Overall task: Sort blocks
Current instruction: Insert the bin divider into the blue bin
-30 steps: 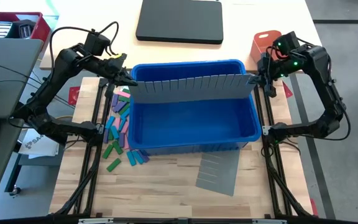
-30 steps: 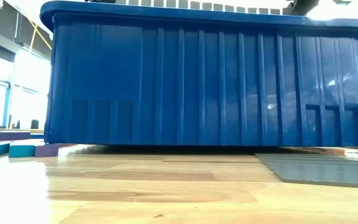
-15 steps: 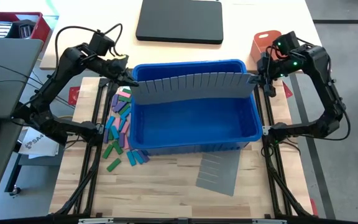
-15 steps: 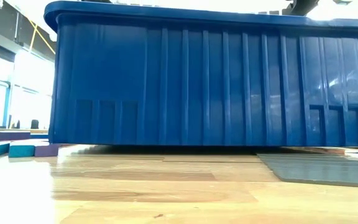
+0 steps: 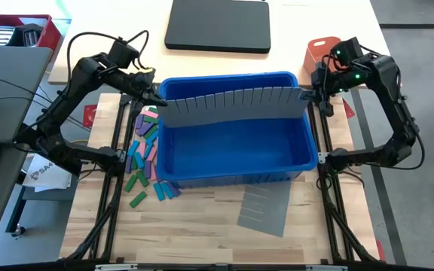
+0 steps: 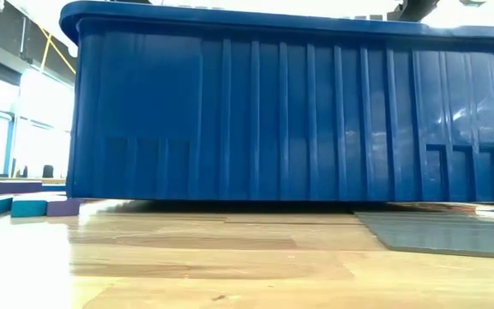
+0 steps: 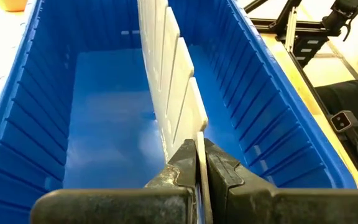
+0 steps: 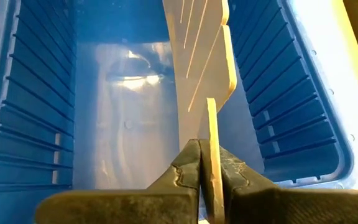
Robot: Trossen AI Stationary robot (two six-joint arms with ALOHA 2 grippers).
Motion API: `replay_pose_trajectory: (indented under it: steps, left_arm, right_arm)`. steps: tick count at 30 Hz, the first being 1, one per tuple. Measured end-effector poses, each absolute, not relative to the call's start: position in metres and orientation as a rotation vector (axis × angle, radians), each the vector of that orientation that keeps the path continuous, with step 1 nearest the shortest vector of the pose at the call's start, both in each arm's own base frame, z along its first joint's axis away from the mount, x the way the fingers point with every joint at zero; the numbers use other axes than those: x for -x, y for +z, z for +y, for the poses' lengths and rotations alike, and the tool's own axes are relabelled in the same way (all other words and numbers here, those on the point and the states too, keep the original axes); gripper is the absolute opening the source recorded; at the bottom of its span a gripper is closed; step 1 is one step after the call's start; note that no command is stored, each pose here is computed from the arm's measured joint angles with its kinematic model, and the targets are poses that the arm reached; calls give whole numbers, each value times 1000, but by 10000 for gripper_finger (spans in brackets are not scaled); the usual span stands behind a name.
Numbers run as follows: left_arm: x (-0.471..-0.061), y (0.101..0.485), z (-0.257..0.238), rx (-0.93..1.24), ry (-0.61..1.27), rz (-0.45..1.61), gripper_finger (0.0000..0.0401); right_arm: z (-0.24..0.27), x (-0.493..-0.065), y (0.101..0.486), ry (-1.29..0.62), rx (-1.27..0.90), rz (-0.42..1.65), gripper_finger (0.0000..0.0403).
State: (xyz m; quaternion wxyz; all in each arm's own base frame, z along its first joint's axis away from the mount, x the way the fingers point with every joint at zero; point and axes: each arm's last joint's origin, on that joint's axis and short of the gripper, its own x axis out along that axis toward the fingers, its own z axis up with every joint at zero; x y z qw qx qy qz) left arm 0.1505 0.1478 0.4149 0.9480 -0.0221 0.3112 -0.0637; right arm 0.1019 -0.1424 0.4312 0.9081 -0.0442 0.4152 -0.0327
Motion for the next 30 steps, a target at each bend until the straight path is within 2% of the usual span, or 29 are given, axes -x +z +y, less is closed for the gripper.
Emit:
replay_pose_trajectory:
  steps: [11, 19, 30]
  left_arm:
    - [-149, 414, 146, 65, -132, 652, 1]
    - [-149, 414, 146, 66, -131, 652, 1]
    - [-149, 414, 146, 64, -131, 651, 1]
  right_arm:
    - [-158, -112, 424, -33, 61, 847, 3]
    - [-161, -116, 429, -28, 103, 764, 3]
    - [-157, -113, 427, -13, 61, 786, 3]
